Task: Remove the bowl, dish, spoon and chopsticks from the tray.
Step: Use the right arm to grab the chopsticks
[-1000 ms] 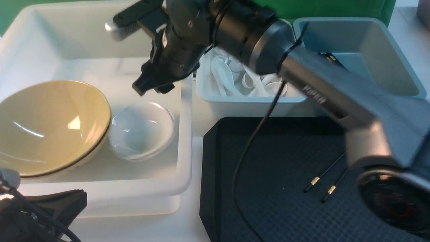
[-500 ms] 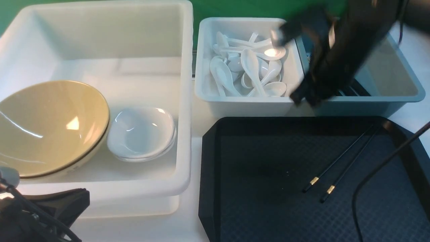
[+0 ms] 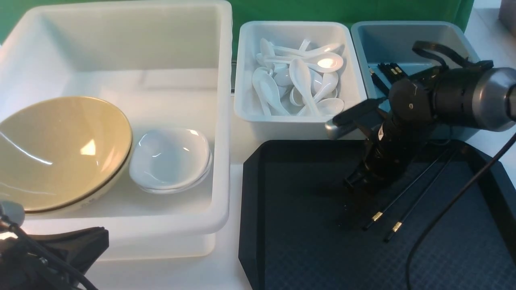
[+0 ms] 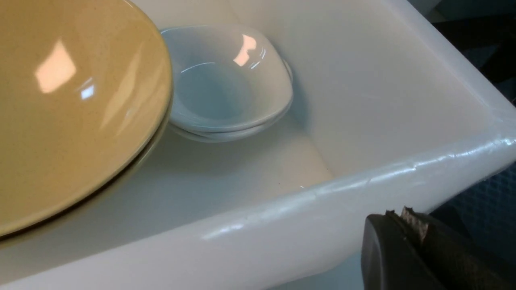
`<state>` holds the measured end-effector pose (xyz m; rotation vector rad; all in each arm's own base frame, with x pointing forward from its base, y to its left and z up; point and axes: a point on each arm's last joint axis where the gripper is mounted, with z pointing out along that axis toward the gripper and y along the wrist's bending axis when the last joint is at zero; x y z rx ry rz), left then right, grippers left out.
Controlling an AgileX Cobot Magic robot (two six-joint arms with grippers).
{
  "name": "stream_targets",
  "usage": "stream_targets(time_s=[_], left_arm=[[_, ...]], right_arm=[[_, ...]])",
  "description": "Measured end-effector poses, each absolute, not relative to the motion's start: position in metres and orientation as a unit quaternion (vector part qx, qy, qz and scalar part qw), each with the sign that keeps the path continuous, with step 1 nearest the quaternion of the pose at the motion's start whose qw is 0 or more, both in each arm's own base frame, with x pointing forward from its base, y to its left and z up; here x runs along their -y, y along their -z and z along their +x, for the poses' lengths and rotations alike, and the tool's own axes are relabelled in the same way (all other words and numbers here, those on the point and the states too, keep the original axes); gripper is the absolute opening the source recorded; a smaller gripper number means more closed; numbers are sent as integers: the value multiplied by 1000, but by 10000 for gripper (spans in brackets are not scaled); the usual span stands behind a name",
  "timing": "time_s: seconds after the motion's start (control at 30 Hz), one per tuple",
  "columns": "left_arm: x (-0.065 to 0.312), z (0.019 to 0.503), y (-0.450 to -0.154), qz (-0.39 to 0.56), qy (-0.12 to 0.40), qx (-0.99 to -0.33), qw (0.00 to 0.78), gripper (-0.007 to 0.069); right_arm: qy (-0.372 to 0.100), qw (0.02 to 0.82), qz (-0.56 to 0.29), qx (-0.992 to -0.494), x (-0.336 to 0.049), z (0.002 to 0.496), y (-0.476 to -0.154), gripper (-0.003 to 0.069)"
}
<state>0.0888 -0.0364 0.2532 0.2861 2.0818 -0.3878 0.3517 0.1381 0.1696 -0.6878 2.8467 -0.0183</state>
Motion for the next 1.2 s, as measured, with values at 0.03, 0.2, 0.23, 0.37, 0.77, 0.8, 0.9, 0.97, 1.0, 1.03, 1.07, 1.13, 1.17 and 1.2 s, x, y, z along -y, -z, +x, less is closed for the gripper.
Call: stream_targets(time_s=[0.03, 0.2, 0.23, 0.37, 0.77, 0.8, 0.9, 0.97, 1.0, 1.03, 1.07, 1.13, 1.17, 1.2], left_arm=[[36, 89, -253, 117, 159, -854, 481, -11], [36, 89, -253, 117, 159, -854, 481, -11], [36, 89, -253, 117, 159, -854, 481, -11], [36, 89, -253, 118, 160, -854, 481, -11], [36, 89, -254, 116, 158, -853, 484, -11], [36, 89, -254, 116, 158, -853, 484, -11], [36, 89, -254, 116, 158, -853, 484, -11], [36, 89, -254, 116, 158, -853, 484, -11], [36, 89, -254, 116, 158, -853, 483, -11], [36, 89, -253, 117, 159, -854, 482, -11], [36, 89, -253, 117, 159, -854, 482, -11], [36, 89, -253, 117, 159, -854, 481, -11], [36, 89, -253, 117, 160, -854, 481, -11], [36, 89, -253, 117, 160, -854, 481, -11]], right_arm=[[9, 99, -239, -966, -137, 349, -174, 34], [25, 85, -244, -966, -127, 344, -185, 34], [31, 78, -243, -966, -123, 342, -184, 34], [39, 58, -231, -971, -108, 333, -173, 34], [-50, 200, -162, -965, -123, 337, -188, 34], [-50, 199, -164, -965, -124, 338, -185, 34], [-45, 173, -174, -968, -126, 339, -169, 34], [-39, 146, -186, -971, -126, 337, -161, 35], [-37, 139, -193, -971, -125, 336, -161, 36], [-27, 123, -209, -970, -123, 332, -161, 36], [-26, 121, -210, -970, -122, 331, -161, 36], [-3, 104, -224, -969, -115, 322, -162, 36], [12, 93, -221, -971, -110, 316, -161, 36], [15, 95, -221, -971, -110, 316, -162, 36]])
